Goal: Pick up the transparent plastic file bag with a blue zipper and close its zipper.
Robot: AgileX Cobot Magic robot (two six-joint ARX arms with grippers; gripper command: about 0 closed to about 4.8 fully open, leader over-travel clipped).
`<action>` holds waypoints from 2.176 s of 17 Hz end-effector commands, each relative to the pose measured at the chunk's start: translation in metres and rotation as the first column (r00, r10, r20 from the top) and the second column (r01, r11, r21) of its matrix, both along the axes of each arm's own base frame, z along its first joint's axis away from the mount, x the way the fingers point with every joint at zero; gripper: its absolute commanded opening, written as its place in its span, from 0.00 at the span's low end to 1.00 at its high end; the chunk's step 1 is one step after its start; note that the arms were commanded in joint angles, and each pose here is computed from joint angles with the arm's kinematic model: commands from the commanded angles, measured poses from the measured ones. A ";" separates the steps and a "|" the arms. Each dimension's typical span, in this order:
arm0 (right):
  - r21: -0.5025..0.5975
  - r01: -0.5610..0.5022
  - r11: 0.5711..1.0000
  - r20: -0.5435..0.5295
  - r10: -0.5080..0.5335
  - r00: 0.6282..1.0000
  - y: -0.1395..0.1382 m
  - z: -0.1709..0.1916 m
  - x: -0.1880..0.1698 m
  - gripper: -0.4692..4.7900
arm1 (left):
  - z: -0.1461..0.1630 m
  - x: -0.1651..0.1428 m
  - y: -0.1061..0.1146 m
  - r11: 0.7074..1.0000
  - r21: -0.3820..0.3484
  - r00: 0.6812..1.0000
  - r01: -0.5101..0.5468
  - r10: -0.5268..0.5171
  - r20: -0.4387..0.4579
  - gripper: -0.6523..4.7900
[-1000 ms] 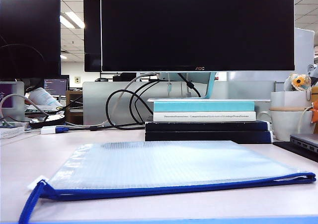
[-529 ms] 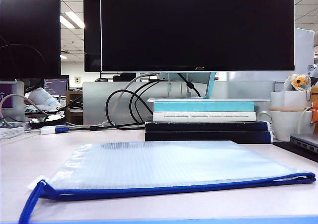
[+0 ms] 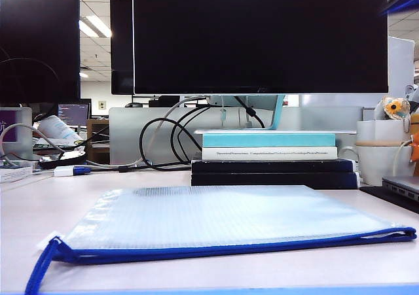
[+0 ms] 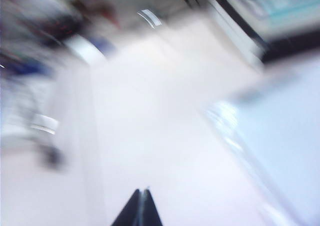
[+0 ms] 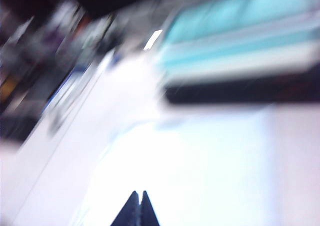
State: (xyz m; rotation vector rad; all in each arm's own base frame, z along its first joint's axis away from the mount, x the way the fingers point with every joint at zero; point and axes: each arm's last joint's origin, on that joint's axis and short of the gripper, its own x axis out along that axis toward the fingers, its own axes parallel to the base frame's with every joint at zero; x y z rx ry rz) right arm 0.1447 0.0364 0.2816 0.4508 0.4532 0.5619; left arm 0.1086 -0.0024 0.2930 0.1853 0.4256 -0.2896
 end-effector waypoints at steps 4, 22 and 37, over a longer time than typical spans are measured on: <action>-0.107 -0.413 0.904 -0.086 0.406 0.910 0.072 -0.024 0.005 0.07 | -0.008 0.014 -0.004 0.983 -0.095 0.982 0.154 -0.163 -0.094 0.11; -0.160 -0.719 0.676 -0.394 0.625 0.675 0.246 -0.103 0.006 0.37 | -0.001 0.011 -0.006 0.999 -0.028 0.990 0.028 -0.031 -0.138 0.11; -0.167 -0.706 0.688 -0.462 0.578 0.672 0.267 -0.128 0.010 0.37 | -0.003 0.010 -0.006 0.999 -0.031 0.987 0.025 -0.030 -0.161 0.11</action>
